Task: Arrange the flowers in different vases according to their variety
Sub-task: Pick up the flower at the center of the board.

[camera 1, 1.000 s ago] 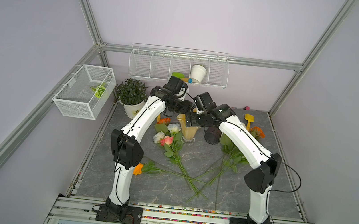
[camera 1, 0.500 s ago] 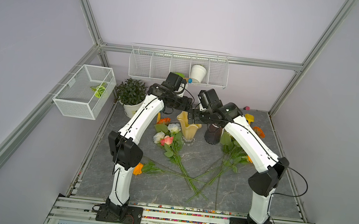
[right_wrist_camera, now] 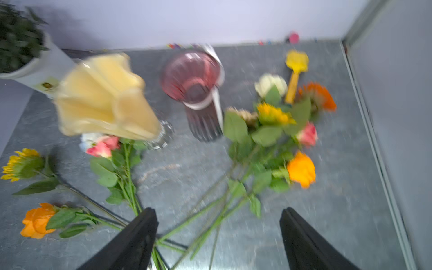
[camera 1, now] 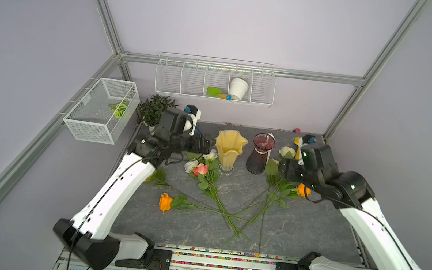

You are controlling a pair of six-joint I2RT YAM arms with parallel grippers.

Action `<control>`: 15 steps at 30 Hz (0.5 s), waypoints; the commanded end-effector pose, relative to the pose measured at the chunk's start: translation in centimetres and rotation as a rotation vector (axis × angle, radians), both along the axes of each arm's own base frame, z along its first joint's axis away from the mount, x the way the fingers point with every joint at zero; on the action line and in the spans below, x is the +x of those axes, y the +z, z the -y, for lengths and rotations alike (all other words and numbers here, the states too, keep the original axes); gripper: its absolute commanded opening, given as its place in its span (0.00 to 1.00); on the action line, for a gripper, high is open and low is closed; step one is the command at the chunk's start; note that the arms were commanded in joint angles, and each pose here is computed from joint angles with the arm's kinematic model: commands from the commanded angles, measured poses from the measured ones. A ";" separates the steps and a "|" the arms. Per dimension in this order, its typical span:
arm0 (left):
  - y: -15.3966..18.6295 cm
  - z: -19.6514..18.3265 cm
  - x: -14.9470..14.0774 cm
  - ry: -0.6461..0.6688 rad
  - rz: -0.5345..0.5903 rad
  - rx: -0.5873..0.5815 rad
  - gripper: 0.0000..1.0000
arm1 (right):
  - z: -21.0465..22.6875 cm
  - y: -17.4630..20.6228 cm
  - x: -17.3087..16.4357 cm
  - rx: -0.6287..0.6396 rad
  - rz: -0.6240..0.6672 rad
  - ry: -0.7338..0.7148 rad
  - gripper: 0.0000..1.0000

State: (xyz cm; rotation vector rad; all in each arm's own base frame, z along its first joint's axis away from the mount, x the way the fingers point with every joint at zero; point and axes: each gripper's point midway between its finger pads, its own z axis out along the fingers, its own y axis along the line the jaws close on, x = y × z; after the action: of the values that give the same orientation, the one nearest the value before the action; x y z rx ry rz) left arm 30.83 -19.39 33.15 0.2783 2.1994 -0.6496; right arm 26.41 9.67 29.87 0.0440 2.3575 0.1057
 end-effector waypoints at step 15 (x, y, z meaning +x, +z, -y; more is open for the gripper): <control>-11.3 -0.8 -0.9 0.203 -0.161 -0.253 0.97 | -2.2 -16.7 -0.7 0.353 -0.348 -0.098 0.70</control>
State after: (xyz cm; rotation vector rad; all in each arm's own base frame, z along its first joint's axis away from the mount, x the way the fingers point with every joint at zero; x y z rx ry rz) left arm 28.98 -18.58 20.84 -0.0715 2.3152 -0.8050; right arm 23.38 10.27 12.01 0.3705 2.7097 0.3863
